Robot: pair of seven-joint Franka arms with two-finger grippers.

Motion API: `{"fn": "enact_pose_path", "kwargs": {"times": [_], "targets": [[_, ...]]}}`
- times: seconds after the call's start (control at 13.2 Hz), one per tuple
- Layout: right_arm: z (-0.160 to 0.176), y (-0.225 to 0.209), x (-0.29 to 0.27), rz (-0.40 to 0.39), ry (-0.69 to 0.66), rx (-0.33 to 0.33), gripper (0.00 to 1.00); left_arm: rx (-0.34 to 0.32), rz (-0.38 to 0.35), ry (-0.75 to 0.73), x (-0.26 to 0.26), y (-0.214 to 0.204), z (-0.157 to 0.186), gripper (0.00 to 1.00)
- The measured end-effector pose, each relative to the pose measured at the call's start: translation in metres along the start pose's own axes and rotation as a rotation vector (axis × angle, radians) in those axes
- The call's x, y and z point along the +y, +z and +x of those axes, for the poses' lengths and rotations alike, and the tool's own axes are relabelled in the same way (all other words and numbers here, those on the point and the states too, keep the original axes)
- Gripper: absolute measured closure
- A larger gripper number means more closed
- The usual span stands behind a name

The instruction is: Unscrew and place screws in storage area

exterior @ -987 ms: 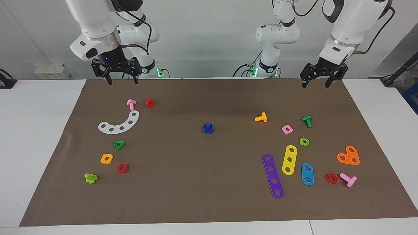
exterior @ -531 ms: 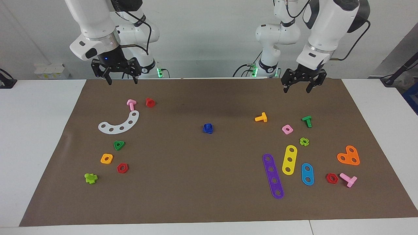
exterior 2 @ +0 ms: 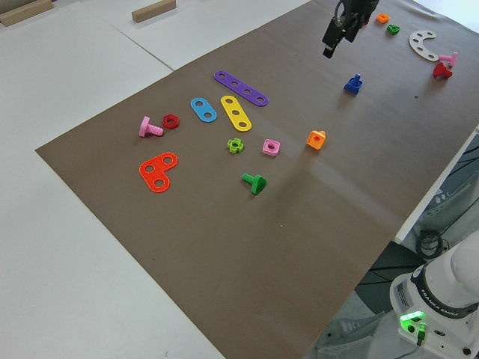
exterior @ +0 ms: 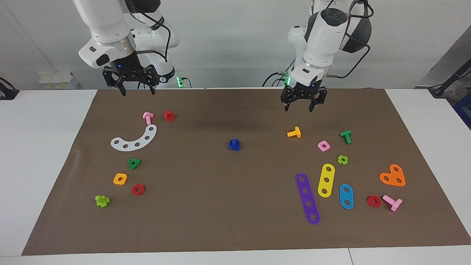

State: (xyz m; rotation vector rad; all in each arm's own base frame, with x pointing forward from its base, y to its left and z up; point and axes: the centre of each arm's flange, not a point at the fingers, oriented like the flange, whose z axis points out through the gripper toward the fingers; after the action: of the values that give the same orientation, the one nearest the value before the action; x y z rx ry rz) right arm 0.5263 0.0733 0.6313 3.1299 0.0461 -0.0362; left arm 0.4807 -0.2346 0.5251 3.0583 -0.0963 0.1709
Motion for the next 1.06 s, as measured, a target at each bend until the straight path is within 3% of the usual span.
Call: {"fn": "enact_pose_path", "kwargs": {"times": [0.38, 0.83, 1.06], "targets": [[0.0, 0.0, 0.0, 0.0, 0.0, 0.0, 0.0, 0.036, -0.04, 0.001, 0.07, 0.069, 0.001, 0.0], [0.0, 0.0, 0.0, 0.0, 0.0, 0.0, 0.0, 0.073, -0.097, 0.02, 0.103, 0.095, 0.0, 0.0], [0.0, 0.0, 0.0, 0.0, 0.001, 0.0, 0.0, 0.082, -0.11, 0.046, 0.124, 0.127, -0.005, 0.0]]}}
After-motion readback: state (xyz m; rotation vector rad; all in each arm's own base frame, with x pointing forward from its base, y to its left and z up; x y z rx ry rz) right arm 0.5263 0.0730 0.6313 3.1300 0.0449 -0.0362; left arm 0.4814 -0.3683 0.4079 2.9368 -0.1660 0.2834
